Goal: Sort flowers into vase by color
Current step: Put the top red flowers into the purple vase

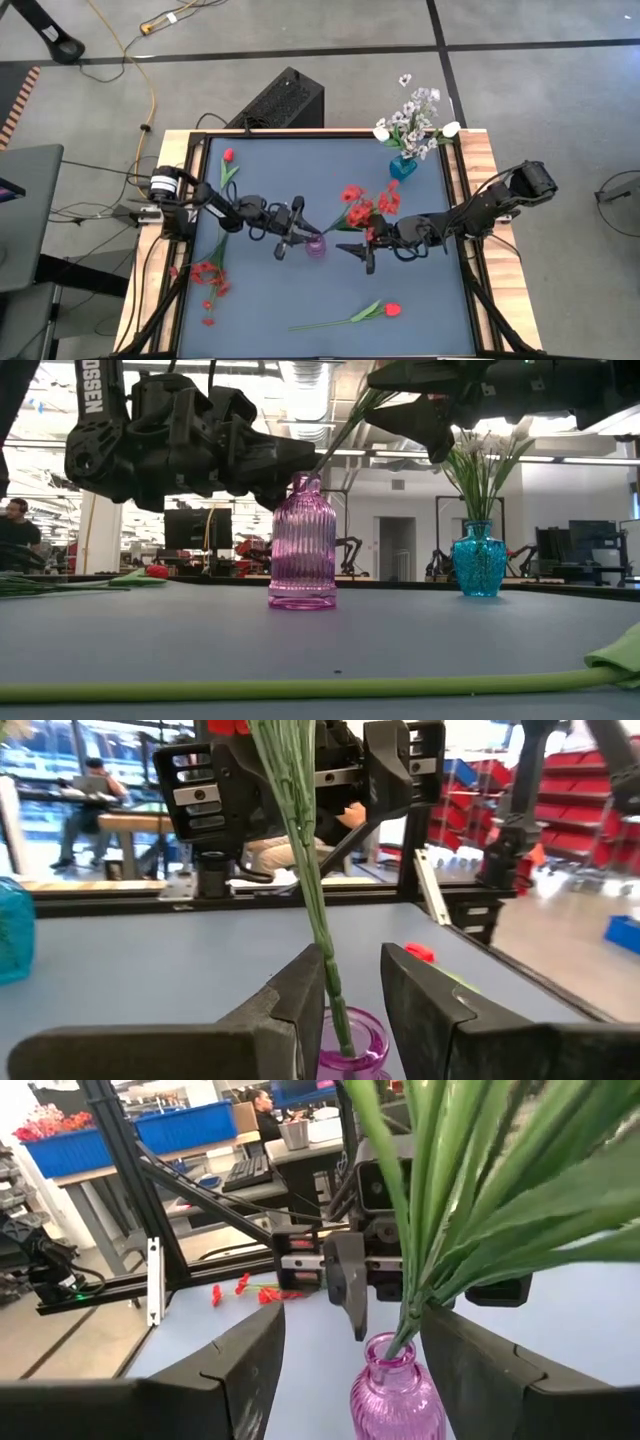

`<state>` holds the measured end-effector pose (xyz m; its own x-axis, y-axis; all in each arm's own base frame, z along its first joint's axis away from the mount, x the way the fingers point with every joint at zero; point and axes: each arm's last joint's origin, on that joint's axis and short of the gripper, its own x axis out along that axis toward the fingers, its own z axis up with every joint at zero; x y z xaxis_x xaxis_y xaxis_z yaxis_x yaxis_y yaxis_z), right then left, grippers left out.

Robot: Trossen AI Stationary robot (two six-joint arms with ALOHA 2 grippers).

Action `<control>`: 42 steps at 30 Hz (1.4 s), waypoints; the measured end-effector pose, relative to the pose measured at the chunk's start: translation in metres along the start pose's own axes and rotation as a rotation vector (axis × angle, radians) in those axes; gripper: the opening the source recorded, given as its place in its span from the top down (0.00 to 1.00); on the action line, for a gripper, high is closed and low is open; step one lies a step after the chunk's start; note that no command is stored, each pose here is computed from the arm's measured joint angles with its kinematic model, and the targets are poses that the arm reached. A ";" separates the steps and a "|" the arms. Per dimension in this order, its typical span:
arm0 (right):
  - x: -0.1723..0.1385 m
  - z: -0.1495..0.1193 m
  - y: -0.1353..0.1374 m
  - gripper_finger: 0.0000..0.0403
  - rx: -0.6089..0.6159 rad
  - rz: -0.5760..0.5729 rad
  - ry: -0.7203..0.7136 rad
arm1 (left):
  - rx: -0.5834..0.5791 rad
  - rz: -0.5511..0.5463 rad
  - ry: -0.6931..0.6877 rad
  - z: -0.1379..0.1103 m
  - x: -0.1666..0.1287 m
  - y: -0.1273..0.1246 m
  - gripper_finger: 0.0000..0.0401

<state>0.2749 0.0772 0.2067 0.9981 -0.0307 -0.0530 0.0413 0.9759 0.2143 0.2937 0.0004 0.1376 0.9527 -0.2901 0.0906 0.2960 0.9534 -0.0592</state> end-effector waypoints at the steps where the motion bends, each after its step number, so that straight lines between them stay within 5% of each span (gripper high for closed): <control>1: 0.000 0.000 0.000 0.35 -0.001 -0.001 0.002 | -0.007 -0.015 0.002 0.000 -0.001 0.001 0.78; 18: 0.000 -0.004 -0.002 0.35 -0.012 -0.012 0.042 | -0.055 -0.010 0.072 0.014 -0.030 0.019 0.78; 25: 0.006 -0.004 -0.005 0.35 -0.043 -0.055 0.126 | -0.010 0.098 0.182 0.032 -0.050 0.014 0.78; 36: 0.031 0.043 -0.001 0.35 -0.149 -0.192 0.417 | 0.074 0.192 0.234 0.062 -0.069 0.004 0.78; 42: 0.034 0.068 0.006 0.35 -0.224 -0.180 0.446 | 0.075 0.208 0.263 0.063 -0.073 0.003 0.78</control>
<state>0.3125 0.0677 0.2726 0.8577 -0.1549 -0.4903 0.1513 0.9874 -0.0473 0.2208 0.0295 0.1936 0.9803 -0.0907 -0.1757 0.0964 0.9951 0.0242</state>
